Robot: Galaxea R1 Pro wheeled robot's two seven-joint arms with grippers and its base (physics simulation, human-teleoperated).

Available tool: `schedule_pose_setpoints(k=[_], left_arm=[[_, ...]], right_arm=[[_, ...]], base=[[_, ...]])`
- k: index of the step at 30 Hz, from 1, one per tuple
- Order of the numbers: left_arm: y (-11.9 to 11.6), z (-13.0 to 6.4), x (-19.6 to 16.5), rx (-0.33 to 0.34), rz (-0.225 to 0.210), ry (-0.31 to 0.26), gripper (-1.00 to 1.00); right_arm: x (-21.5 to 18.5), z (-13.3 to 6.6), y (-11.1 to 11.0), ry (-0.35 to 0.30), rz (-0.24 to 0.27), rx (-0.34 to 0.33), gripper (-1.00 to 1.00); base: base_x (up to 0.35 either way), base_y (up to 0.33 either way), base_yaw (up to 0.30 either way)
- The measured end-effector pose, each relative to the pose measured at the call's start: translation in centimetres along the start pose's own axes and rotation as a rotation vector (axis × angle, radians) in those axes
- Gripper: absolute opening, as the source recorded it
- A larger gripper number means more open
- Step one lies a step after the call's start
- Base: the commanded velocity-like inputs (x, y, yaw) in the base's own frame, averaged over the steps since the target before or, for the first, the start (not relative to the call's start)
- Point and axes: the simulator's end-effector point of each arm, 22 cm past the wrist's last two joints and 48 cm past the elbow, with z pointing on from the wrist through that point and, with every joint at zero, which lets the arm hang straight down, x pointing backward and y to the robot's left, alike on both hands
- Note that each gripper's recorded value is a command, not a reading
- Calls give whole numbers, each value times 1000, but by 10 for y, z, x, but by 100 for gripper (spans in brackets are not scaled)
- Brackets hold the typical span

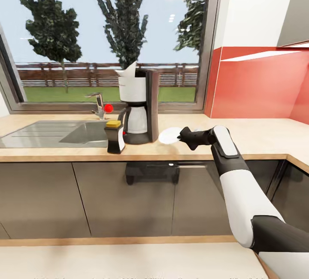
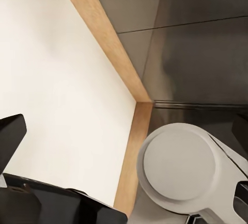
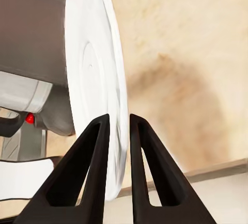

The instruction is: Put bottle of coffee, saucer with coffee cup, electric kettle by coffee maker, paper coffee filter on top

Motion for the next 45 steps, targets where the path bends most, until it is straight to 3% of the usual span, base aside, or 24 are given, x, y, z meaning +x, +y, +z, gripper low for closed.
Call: schedule_pose_setpoints(k=[45], left_arm=[[10,-8,10,-49,-31,23,100]], right_arm=[[8,31,-34,36,28,43,-100]], base=[[0,0,0]])
